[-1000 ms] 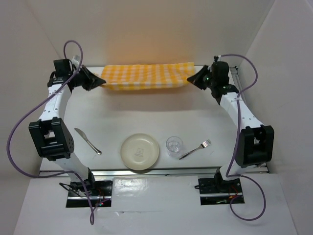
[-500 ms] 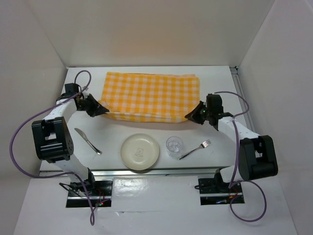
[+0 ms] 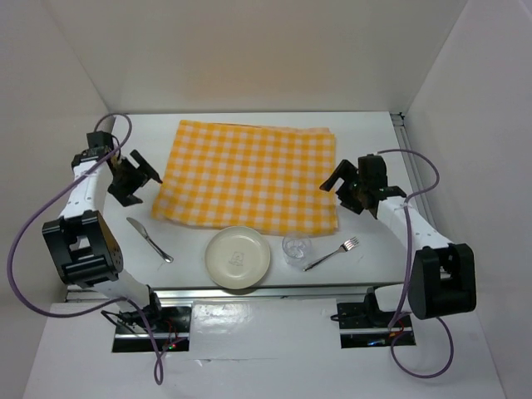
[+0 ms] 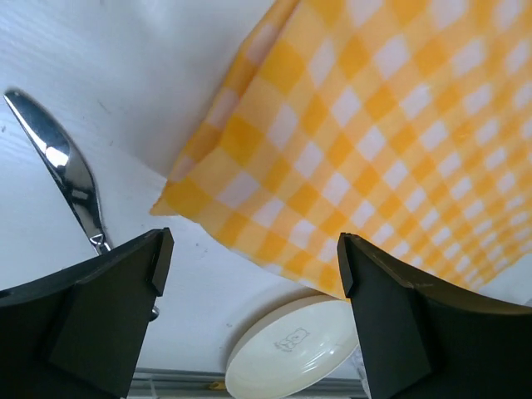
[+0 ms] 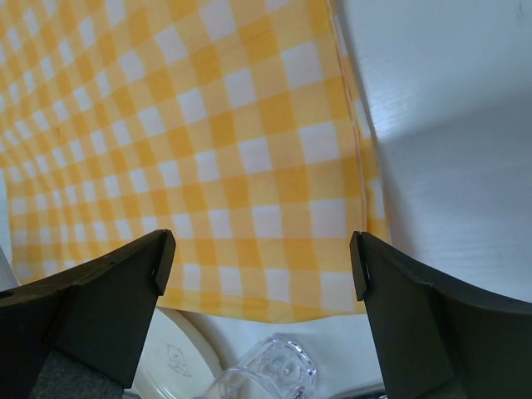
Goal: Set the dinner table for one person
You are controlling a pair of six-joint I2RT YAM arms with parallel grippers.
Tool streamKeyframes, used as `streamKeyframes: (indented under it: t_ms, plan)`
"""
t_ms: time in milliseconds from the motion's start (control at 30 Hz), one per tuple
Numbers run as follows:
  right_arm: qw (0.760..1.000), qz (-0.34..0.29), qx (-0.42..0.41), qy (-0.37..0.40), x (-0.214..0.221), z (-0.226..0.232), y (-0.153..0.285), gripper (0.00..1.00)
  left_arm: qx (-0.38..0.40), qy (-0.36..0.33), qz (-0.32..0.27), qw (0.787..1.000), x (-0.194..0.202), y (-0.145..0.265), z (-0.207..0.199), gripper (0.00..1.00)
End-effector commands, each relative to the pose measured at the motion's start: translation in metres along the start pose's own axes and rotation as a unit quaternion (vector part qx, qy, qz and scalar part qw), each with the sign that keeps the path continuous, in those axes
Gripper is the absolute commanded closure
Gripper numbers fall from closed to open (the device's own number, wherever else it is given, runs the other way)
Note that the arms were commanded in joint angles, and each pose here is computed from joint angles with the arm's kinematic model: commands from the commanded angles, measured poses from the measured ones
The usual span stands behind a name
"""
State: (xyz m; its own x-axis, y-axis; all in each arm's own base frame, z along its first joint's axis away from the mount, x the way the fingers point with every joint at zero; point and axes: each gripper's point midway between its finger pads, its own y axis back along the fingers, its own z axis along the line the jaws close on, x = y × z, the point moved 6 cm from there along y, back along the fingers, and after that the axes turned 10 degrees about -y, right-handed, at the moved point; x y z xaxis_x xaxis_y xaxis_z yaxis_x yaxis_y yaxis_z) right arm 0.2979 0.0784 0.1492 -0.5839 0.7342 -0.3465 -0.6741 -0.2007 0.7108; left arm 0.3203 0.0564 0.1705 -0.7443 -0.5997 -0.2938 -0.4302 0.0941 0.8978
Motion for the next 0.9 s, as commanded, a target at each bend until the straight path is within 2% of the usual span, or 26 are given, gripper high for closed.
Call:
streamKeyframes:
  t_ms: [0, 100, 133, 167, 200, 233, 267, 300, 367, 400, 500, 600, 667, 767, 867]
  plan:
    - [0.999, -0.038, -0.019, 0.023, -0.019, 0.021, 0.024, 0.00, 0.024, -0.027, -0.060, 0.998, -0.014, 0.047, -0.018, 0.00]
    - [0.998, -0.050, -0.026, 0.030, -0.027, 0.029, 0.021, 0.02, 0.072, -0.061, -0.099, 0.991, -0.023, 0.054, -0.030, 0.03]
    - [0.997, -0.055, -0.032, 0.037, -0.034, 0.038, 0.021, 0.12, 0.087, -0.076, -0.092, 0.989, -0.023, 0.049, -0.035, 0.11]
    - [0.997, -0.057, -0.028, 0.033, -0.040, 0.039, 0.016, 0.20, 0.084, -0.074, -0.084, 0.990, -0.023, 0.043, -0.034, 0.27]
    - [0.998, -0.042, -0.018, 0.047, -0.043, 0.041, 0.005, 0.31, 0.085, -0.093, -0.084, 0.989, -0.025, 0.038, -0.042, 0.67]
    - [0.998, -0.028, -0.001, 0.050, -0.039, 0.034, -0.005, 0.31, 0.085, -0.095, -0.075, 0.989, -0.027, 0.030, -0.045, 0.89]
    - [0.998, -0.029, 0.003, 0.051, -0.048, 0.037, -0.009, 0.46, 0.071, -0.097, -0.069, 0.990, -0.030, 0.021, -0.046, 1.00]
    - [0.998, -0.009, 0.027, 0.053, -0.044, 0.028, -0.027, 0.50, 0.055, -0.096, -0.034, 0.993, -0.027, -0.003, -0.045, 1.00]
    - [0.998, 0.009, 0.035, 0.058, -0.047, 0.026, -0.038, 0.50, 0.032, -0.094, -0.014, 0.995, -0.030, -0.024, -0.042, 1.00]
    - [0.997, 0.023, 0.051, 0.055, -0.043, 0.018, -0.049, 0.35, 0.023, -0.092, 0.014, 0.995, -0.025, -0.044, -0.040, 1.00]
    - [0.995, 0.046, 0.060, 0.058, -0.036, 0.008, -0.068, 0.19, -0.002, -0.096, 0.032, 0.995, -0.017, -0.063, -0.034, 1.00]
    - [0.994, 0.064, 0.068, 0.056, -0.032, -0.002, -0.080, 0.20, -0.018, -0.092, 0.051, 0.994, -0.003, -0.075, -0.028, 1.00]
    - [0.993, 0.072, 0.078, 0.054, -0.029, -0.010, -0.091, 0.31, -0.034, -0.082, 0.063, 0.994, 0.008, -0.082, -0.022, 1.00]
    - [0.992, 0.078, 0.085, 0.052, -0.025, -0.016, -0.102, 0.34, -0.043, -0.068, 0.082, 0.993, 0.025, -0.087, -0.013, 1.00]
    - [0.991, 0.081, 0.092, 0.048, -0.028, -0.022, -0.113, 0.43, -0.044, -0.057, 0.082, 0.994, 0.033, -0.089, -0.009, 1.00]
